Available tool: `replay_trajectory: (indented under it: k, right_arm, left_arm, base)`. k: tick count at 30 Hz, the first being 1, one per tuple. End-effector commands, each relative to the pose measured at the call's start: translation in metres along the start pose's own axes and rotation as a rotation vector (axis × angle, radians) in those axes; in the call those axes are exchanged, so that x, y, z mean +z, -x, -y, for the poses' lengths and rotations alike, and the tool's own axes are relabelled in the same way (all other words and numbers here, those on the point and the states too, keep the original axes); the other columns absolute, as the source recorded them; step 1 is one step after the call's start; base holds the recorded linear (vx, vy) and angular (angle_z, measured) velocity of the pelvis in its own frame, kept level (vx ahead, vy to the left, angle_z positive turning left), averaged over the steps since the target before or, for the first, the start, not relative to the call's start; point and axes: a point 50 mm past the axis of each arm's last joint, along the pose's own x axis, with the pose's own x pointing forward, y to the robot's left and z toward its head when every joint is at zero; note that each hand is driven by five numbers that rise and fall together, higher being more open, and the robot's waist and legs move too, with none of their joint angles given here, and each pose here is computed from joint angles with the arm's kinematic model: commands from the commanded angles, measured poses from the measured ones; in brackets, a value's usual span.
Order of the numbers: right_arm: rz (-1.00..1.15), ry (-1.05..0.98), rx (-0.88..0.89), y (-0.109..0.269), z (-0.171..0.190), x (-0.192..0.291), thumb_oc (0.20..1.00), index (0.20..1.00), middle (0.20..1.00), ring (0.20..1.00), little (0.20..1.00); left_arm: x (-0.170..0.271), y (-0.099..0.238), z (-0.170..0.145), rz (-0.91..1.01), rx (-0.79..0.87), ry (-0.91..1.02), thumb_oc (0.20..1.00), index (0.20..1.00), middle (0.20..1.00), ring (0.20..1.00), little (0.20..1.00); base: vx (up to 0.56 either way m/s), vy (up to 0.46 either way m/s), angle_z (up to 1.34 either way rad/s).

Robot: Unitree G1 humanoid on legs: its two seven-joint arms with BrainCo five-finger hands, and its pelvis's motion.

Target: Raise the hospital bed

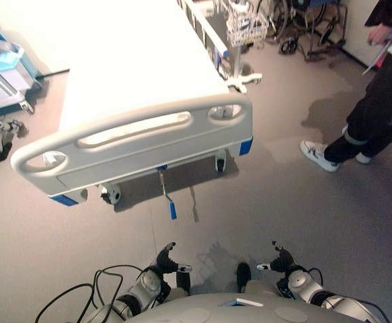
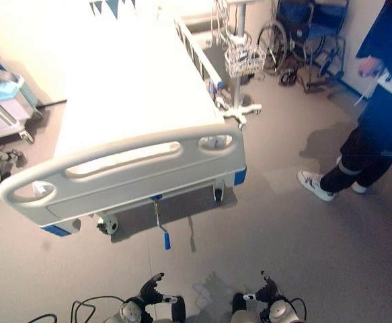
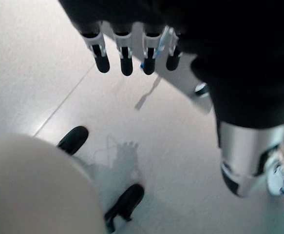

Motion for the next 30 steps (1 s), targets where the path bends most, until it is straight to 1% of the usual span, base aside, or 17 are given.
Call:
replay_trajectory:
  k: [1, 8, 9, 12, 15, 19, 22, 23, 24, 26, 30]
  right_arm:
    - [-0.015, -0.008, -0.011, -0.002, 0.004, 0.003, 1.0, 1.0, 1.0, 1.0, 1.0]
    - [-0.128, -0.079, -0.032, 0.006, 0.001, -0.027, 1.0, 1.0, 1.0, 1.0, 1.0]
    - [-0.153, -0.093, -0.03, 0.009, -0.003, -0.035, 1.0, 1.0, 1.0, 1.0, 1.0]
    - [-0.171, -0.103, -0.049, 0.011, -0.002, -0.04, 1.0, 1.0, 1.0, 1.0, 1.0]
    - [-0.151, -0.135, -0.058, 0.011, -0.004, -0.038, 1.0, 1.0, 1.0, 1.0, 1.0]
    - [-0.12, -0.136, -0.058, 0.012, -0.006, -0.035, 1.0, 1.0, 1.0, 1.0, 1.0]
    - [-0.096, -0.129, -0.044, 0.011, -0.01, -0.028, 1.0, 1.0, 1.0, 1.0, 1.0]
    - [-0.097, -0.126, -0.031, 0.012, -0.013, -0.029, 1.0, 1.0, 1.0, 1.0, 1.0]
    - [-0.096, -0.126, -0.03, 0.012, -0.013, -0.028, 1.0, 1.0, 1.0, 1.0, 1.0]
    - [-0.093, -0.128, -0.03, 0.01, -0.011, -0.027, 1.0, 1.0, 1.0, 1.0, 1.0]
    - [-0.123, -0.161, -0.038, 0.009, -0.007, -0.027, 1.0, 1.0, 1.0, 1.0, 1.0]
  left_arm:
    - [0.014, -0.006, -0.012, 0.044, 0.038, 0.066, 1.0, 1.0, 1.0, 1.0, 1.0]
    - [-0.005, 0.0, -0.009, -0.017, 0.06, 0.108, 1.0, 1.0, 1.0, 1.0, 1.0]
    - [-0.013, 0.003, -0.008, -0.05, 0.08, 0.136, 1.0, 1.0, 1.0, 1.0, 1.0]
    - [-0.02, 0.004, -0.026, -0.08, 0.177, 0.206, 1.0, 1.0, 1.0, 1.0, 1.0]
    - [-0.009, 0.001, -0.045, -0.014, 0.261, 0.236, 1.0, 1.0, 1.0, 1.0, 1.0]
    - [-0.008, 0.003, -0.053, 0.011, 0.324, 0.278, 1.0, 1.0, 1.0, 1.0, 1.0]
    - [-0.008, 0.003, -0.046, 0.005, 0.294, 0.291, 1.0, 1.0, 1.0, 1.0, 1.0]
    - [-0.018, 0.004, -0.046, -0.043, 0.271, 0.316, 1.0, 1.0, 1.0, 1.0, 1.0]
    - [-0.019, 0.004, -0.046, -0.043, 0.271, 0.317, 1.0, 1.0, 1.0, 1.0, 1.0]
    - [-0.028, 0.008, -0.033, -0.069, 0.215, 0.291, 1.0, 1.0, 1.0, 1.0, 1.0]
    - [-0.034, 0.009, -0.023, -0.119, 0.154, 0.291, 1.0, 1.0, 1.0, 1.0, 1.0]
  base:
    - [0.05, -0.045, 0.09]
    - [0.03, -0.031, 0.11]
    - [0.02, -0.026, 0.11]
    - [0.02, -0.015, 0.05]
    - [0.02, 0.0, 0.05]
    - [-0.01, -0.009, 0.07]
    - [-0.02, -0.01, 0.0]
    - [0.0, 0.0, 0.0]
    - [-0.04, -0.019, -0.01]
    - [-0.06, -0.015, 0.0]
    - [0.0, 0.0, 0.0]
